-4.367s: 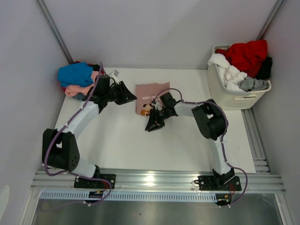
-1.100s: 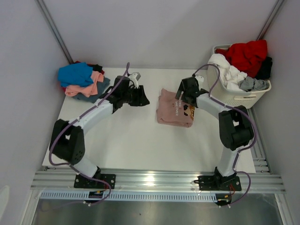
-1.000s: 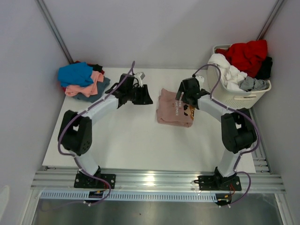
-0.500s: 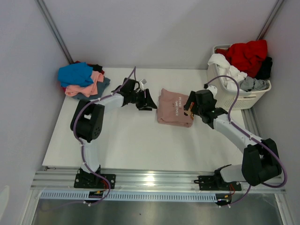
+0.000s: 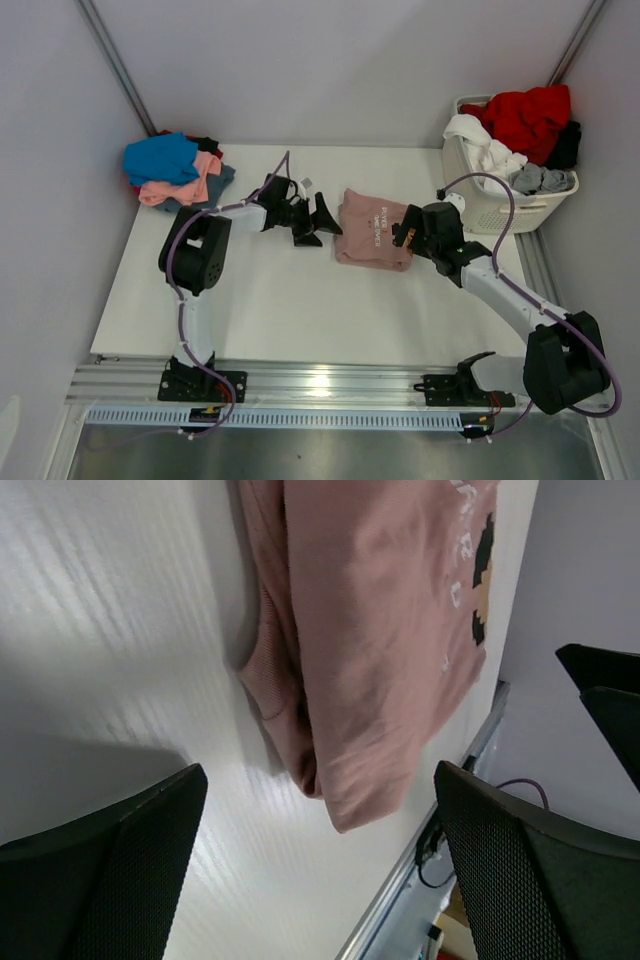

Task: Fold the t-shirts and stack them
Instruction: Smooth out wrinkles on the folded tshirt

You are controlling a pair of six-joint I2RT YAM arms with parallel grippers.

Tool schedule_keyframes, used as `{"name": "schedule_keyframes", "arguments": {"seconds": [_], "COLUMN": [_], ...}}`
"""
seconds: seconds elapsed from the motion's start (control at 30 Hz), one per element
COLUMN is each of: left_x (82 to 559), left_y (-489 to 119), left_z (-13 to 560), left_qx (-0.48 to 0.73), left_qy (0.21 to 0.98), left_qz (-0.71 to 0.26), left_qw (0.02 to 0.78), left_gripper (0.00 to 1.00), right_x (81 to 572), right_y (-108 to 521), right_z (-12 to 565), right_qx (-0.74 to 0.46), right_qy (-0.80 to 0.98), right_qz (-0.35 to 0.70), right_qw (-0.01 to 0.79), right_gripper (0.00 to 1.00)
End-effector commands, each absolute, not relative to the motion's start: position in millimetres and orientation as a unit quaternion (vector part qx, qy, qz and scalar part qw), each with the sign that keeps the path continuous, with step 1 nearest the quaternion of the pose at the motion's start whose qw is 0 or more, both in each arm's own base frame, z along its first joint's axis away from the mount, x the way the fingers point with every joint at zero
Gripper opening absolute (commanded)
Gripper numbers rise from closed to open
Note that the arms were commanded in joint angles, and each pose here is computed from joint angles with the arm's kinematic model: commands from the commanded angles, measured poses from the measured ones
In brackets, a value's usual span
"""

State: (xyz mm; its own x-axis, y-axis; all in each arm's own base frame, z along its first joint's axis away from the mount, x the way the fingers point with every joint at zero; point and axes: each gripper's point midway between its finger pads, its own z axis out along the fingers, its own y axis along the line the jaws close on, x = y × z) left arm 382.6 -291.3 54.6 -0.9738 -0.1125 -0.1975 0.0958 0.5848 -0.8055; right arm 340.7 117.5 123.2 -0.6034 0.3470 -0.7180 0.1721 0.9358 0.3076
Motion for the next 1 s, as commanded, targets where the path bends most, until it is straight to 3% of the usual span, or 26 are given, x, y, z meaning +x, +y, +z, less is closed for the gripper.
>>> {"name": "schedule_keyframes", "arguments": {"seconds": [0.0, 0.3, 0.97], "left_x": [385, 385, 374], "left_y": [-303, -323, -335], "left_z": [86, 73, 40], "left_qx": [0.016, 0.009, 0.033], "left_qy": [0.854, 0.857, 0.925], "left_qz": [-0.506, -0.506, -0.368], "left_qw": [0.119, 0.097, 0.088], "left_gripper": [0.99, 0.99, 0.97], "right_x": [343, 338, 332], "right_y": [122, 119, 114], "right_z": [146, 158, 186], "right_qx": [0.146, 0.146, 0.148], "right_qy": [0.87, 0.863, 0.846], "right_qz": [0.133, 0.137, 0.147], "right_qw": [0.452, 0.465, 0.49], "right_gripper": [0.94, 0.94, 0.93]}}
